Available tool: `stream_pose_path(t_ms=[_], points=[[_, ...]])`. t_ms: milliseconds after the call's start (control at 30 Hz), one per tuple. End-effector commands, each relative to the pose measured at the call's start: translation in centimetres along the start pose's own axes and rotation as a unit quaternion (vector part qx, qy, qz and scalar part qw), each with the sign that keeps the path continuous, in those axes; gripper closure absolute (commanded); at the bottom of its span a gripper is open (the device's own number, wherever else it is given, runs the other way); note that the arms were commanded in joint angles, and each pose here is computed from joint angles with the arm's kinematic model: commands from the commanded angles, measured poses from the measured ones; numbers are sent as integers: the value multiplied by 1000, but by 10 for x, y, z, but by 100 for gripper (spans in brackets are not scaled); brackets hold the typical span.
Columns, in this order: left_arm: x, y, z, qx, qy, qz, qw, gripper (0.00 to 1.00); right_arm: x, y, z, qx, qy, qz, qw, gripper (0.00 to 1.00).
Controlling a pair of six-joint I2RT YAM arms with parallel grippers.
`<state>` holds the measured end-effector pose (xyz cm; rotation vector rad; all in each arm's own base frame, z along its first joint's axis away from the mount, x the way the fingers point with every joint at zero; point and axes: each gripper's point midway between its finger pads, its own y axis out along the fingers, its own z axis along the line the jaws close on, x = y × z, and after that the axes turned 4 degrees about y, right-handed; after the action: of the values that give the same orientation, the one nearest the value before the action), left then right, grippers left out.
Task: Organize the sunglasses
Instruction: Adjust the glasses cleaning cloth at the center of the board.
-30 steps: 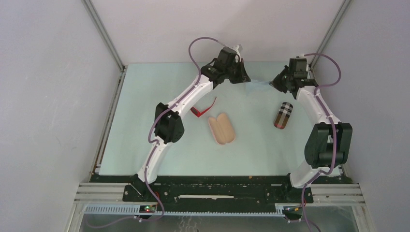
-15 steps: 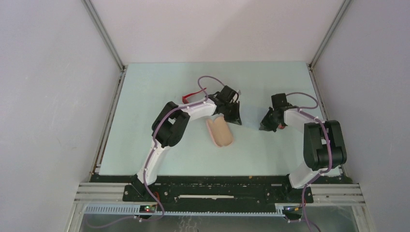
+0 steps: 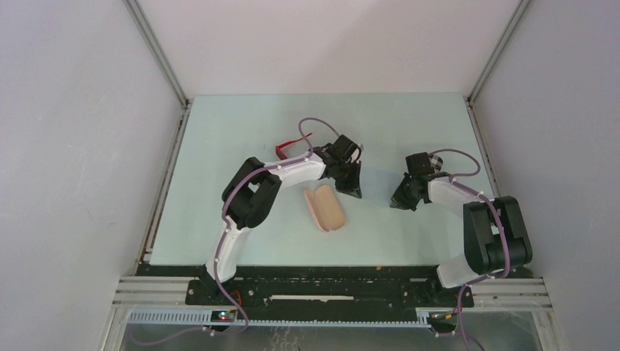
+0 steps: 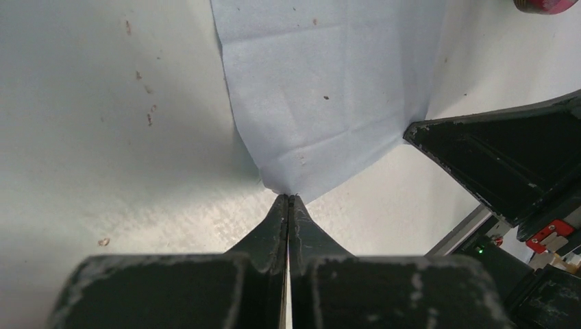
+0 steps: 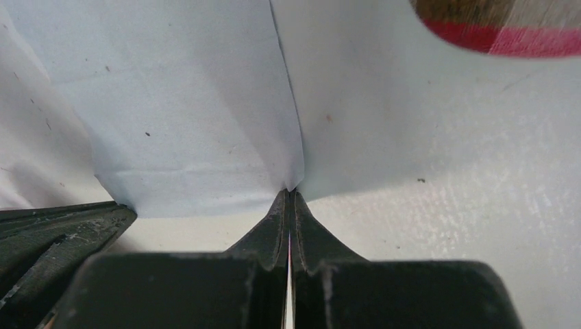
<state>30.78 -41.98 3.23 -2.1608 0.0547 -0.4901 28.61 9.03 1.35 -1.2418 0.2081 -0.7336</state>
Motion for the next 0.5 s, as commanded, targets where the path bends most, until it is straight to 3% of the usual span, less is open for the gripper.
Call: stream_pose_path(t_ms=[0, 100, 200, 267, 467], points=[[-1, -27, -7, 13, 19, -6, 1000, 100, -4, -7, -3, -7, 4, -18, 1000, 100], [-8, -28, -4, 19, 15, 4, 1000, 97, -7, -8, -2, -8, -1, -18, 1000, 100], [-14, -32, -4, 19, 10, 14, 1000, 73, -9, -10, -2, -9, -6, -19, 1000, 99], [-14, -37, -4, 24, 14, 16, 999, 65, -11, -13, -2, -9, -11, -18, 1000, 91], [-2, -60, -6, 51, 35, 1, 998, 64, -12, -30, -8, -16, -33, -28, 999, 66]])
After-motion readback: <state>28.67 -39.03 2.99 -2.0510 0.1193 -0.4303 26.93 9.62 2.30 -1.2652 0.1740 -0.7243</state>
